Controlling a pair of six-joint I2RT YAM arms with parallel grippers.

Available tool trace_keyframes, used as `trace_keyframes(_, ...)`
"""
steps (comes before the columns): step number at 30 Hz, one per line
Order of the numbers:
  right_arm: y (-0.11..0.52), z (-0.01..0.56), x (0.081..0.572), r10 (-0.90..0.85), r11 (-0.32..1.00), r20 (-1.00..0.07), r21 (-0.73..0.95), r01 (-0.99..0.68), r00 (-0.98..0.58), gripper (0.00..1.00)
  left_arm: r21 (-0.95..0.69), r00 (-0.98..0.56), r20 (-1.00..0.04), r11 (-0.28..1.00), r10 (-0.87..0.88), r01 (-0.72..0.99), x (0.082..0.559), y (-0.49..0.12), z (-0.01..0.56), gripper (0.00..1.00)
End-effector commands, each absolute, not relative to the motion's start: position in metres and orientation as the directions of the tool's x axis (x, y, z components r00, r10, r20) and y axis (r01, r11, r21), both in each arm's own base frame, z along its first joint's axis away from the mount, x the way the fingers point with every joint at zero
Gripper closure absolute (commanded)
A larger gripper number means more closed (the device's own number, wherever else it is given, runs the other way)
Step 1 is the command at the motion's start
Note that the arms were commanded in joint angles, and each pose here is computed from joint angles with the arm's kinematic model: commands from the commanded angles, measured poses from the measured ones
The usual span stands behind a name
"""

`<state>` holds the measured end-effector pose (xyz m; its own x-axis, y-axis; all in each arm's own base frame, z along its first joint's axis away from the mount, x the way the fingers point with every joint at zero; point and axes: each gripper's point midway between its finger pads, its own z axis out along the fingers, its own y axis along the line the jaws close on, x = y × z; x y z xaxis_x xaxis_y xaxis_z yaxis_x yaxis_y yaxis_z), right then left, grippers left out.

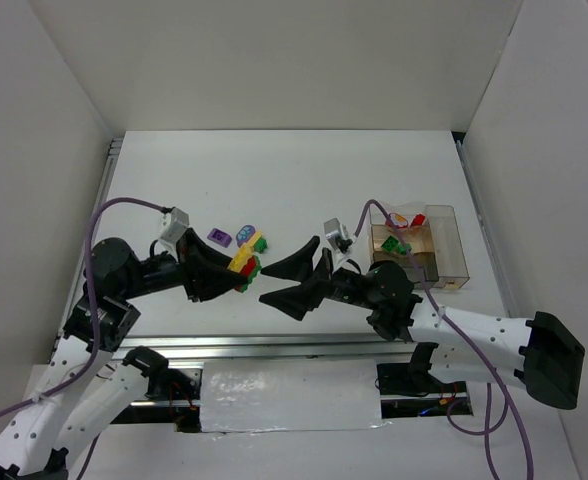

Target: Sort the legos into containers by color

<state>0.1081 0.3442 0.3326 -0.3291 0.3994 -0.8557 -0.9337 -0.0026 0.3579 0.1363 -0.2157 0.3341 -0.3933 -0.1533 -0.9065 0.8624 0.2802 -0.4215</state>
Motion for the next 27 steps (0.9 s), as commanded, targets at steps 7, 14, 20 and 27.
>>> trace_keyframes(7,0.346,0.376,0.126,0.513,0.049,-0.817,0.333,-0.942,-0.262,0.27,-0.383,-0.355,-0.918,0.164,-0.176,0.909,0.124,-0.221,0.352,1.00)
trace_keyframes(14,0.353,0.384,0.130,0.513,0.039,-0.814,0.338,-0.940,-0.272,0.33,-0.373,-0.350,-0.922,0.130,-0.167,0.919,0.117,-0.222,0.352,1.00)
trace_keyframes(20,0.352,0.382,0.115,0.508,-0.064,-0.815,0.286,-0.956,-0.278,0.59,-0.365,-0.345,-0.924,0.114,-0.167,0.924,0.114,-0.222,0.355,1.00)
trace_keyframes(27,0.343,0.371,0.101,0.468,-0.199,-0.836,0.216,-0.956,-0.286,1.00,-0.358,-0.338,-0.926,0.107,-0.171,0.927,0.113,-0.222,0.358,1.00)
